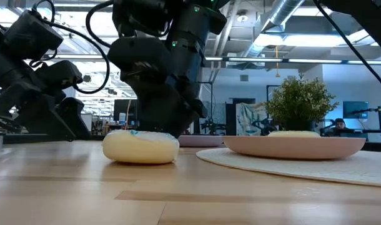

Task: Pick & Place donuts
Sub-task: Put the big white donut on the orange plate

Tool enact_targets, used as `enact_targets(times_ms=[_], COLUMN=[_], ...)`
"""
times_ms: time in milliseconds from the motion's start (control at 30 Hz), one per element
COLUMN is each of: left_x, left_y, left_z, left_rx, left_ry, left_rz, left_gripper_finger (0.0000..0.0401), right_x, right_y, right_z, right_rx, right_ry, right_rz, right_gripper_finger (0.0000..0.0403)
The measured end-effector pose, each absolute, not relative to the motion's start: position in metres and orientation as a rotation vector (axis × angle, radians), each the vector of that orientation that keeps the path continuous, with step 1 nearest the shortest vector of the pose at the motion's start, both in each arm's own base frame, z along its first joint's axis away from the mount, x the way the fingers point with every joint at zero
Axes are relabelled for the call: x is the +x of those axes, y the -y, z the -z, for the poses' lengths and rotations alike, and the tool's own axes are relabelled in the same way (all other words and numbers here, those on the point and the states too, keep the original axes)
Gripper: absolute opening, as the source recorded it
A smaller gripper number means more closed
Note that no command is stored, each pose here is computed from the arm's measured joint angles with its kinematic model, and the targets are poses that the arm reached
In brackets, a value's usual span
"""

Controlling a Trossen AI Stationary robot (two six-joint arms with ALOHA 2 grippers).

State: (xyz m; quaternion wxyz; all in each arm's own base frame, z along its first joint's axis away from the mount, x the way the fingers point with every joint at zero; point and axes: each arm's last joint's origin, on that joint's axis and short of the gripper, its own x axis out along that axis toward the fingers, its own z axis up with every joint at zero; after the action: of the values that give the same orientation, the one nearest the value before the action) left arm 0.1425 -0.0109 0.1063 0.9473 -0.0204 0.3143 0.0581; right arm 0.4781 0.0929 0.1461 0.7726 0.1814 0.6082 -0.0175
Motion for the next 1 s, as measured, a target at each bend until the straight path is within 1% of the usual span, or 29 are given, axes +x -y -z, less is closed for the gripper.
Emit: enact_targets(times_ms=[133,300,367,500,633,733,867,1000], left_x=[0.143,0.143,0.143,0.143,0.142,0.142,0.141,0.141], left_y=[0.011,0.011,0.011,0.011,0.011,0.011,0.011,0.011], left_z=[-0.106,-0.106,-0.106,-0.106,-0.106,-0.105,-0.105,-0.105], left_rx=[-0.037,-0.047,-0.047,-0.061,-0.073,-0.081,-0.104,-0.123], left_ry=[-0.639,-0.64,-0.64,-0.64,-0.646,-0.65,-0.656,-0.657], left_rz=[-0.125,-0.12,-0.12,-0.124,-0.128,-0.132,-0.132,-0.138], left_gripper_finger=[0.0334,0.0334,0.0334,0.0334,0.0334,0.0334,0.0334,0.0334], right_x=[0.478,0.478,0.477,0.468,0.449,0.428,0.394,0.361], right_y=[-0.093,-0.093,-0.089,-0.081,-0.076,-0.072,-0.066,-0.058], right_z=[-0.146,-0.148,-0.156,-0.191,-0.224,-0.24,-0.232,-0.216], right_rx=[0.405,0.404,0.407,0.402,0.317,0.27,0.319,0.42], right_ry=[-1.322,-1.315,-1.306,-1.278,-1.298,-1.332,-1.383,-1.319], right_rz=[0.028,0.025,0.027,0.019,0.044,0.084,0.145,0.209], right_gripper_finger=[0.0133,0.0104,0.0099,0.0098,0.0098,0.0098,0.0096,0.0089])
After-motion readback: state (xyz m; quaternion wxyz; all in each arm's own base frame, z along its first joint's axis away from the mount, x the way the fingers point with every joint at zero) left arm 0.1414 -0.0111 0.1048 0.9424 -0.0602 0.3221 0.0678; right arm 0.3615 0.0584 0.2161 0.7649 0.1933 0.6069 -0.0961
